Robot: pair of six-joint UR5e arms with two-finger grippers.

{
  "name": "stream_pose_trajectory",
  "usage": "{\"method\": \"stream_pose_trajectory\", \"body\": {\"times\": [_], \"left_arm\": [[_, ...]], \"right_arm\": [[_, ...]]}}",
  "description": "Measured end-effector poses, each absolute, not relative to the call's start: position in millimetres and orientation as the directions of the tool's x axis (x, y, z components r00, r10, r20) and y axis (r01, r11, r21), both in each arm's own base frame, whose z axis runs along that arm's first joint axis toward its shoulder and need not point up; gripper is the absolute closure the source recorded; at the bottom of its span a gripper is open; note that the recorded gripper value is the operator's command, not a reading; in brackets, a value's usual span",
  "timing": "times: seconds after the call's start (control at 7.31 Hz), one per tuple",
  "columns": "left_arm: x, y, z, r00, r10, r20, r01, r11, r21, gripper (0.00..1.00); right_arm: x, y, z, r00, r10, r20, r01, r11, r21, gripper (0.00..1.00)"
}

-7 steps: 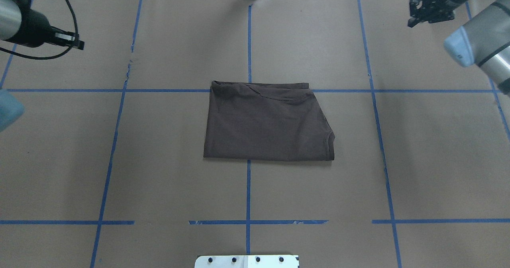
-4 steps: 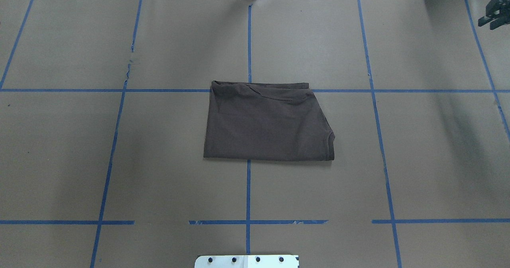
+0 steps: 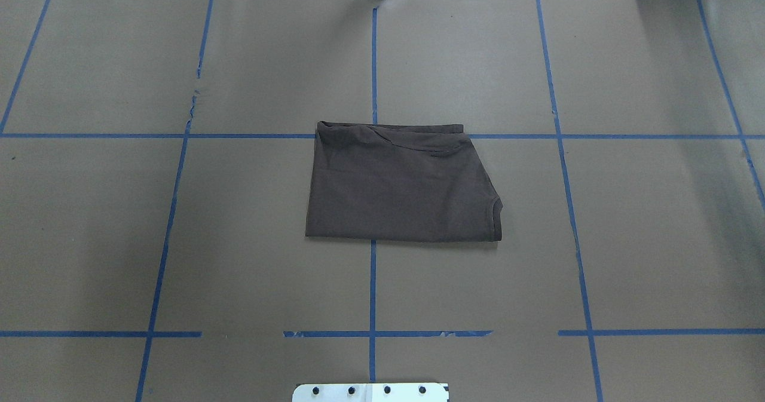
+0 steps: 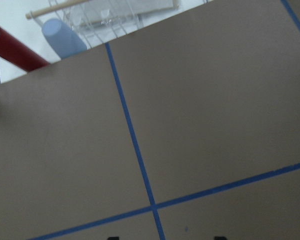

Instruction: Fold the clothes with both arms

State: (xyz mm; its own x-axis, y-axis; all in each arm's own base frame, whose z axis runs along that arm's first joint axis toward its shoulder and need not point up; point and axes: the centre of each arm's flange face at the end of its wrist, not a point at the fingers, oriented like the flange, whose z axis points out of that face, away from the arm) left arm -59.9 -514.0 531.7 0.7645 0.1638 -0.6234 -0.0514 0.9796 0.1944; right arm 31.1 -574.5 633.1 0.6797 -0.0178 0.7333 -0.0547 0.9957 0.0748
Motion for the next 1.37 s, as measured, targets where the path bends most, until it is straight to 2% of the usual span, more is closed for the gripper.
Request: {"method": "stream_pose_trajectory", "body": {"times": [0.14,0.41,1.37], "left_arm": [[-60.9,-483.2,556.9,0.761,0.126,-0.637,-0.057,0.99,0.128,0.0],[-61.8,-457.3,585.2,0.764,0.127,-0.633,-0.057,0.99,0.13,0.0],[-55.5,-464.9,605.5,0.709,0.152,-0.688,-0.053,0.985,0.163,0.0]], "right_arm": [[33.2,-570.3,637.4,0.686,-0.029,0.727,-0.029,0.997,0.066,0.0],[32.5,-566.0,641.7,0.691,-0.034,0.723,-0.012,0.998,0.058,0.0],[22.1,-563.0,644.5,0.681,-0.034,0.732,-0.001,0.999,0.047,0.0]]}}
